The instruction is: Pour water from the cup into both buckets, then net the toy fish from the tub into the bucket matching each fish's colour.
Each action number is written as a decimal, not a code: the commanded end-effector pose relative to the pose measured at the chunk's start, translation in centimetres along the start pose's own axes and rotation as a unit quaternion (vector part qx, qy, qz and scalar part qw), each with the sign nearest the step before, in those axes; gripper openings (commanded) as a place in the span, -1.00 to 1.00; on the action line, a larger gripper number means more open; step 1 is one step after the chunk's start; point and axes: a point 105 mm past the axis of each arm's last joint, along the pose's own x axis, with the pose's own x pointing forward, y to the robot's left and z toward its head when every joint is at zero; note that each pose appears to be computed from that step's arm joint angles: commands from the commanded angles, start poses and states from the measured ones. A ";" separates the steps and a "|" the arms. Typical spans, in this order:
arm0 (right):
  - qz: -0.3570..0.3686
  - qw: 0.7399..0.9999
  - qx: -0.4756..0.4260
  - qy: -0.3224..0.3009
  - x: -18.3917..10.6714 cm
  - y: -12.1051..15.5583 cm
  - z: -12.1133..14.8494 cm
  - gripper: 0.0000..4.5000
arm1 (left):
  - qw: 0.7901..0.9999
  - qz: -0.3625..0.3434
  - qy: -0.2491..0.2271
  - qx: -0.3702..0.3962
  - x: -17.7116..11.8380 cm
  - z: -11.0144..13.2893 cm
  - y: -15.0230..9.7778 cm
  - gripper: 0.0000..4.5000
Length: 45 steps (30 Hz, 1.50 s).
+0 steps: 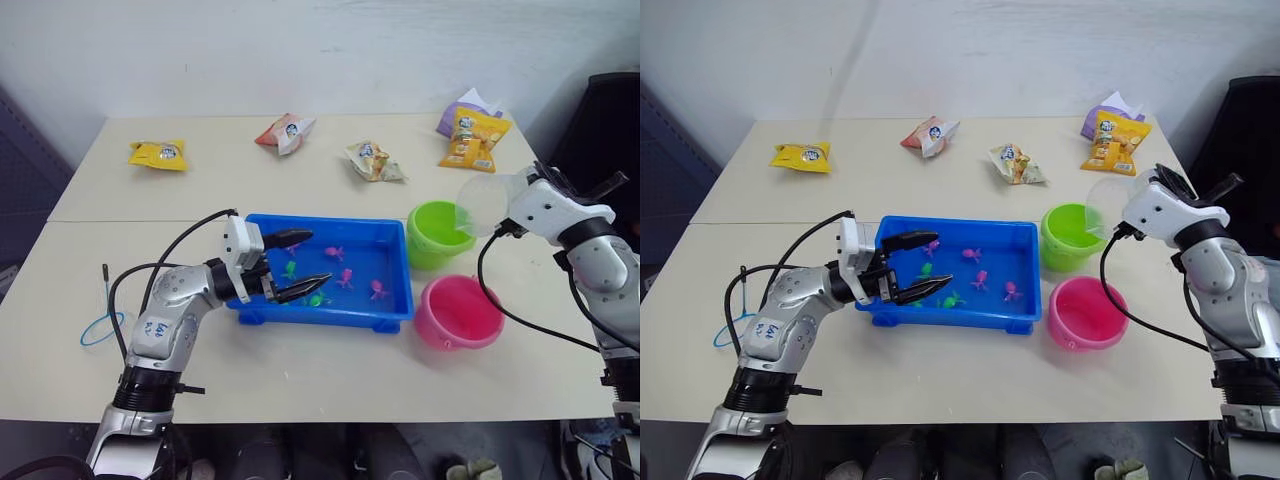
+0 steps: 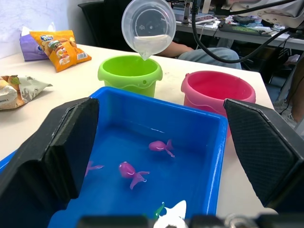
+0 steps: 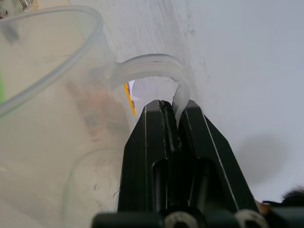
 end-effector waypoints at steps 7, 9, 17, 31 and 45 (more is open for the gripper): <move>-0.030 0.998 -0.042 -0.029 0.6 -1.8 1.1 -0.97 | 1.000 -0.008 -0.016 0.022 0.6 0.9 -0.4 1.00; -0.029 0.998 -0.045 -0.030 0.7 -1.7 1.1 -0.97 | 1.000 -0.008 -0.017 0.022 0.6 0.9 -0.4 1.00; -0.038 0.995 -0.075 -0.054 0.9 -2.0 1.8 -0.97 | 0.999 0.001 -0.011 0.032 0.5 0.6 -0.2 1.00; -0.055 0.988 -0.111 -0.088 1.1 -2.4 2.9 -0.97 | 0.999 0.008 -0.018 0.051 0.2 0.9 -0.1 1.00; -0.059 0.984 -0.145 -0.091 0.9 -1.4 2.0 -0.97 | 0.998 -0.006 -0.016 0.052 0.0 1.1 -0.5 1.00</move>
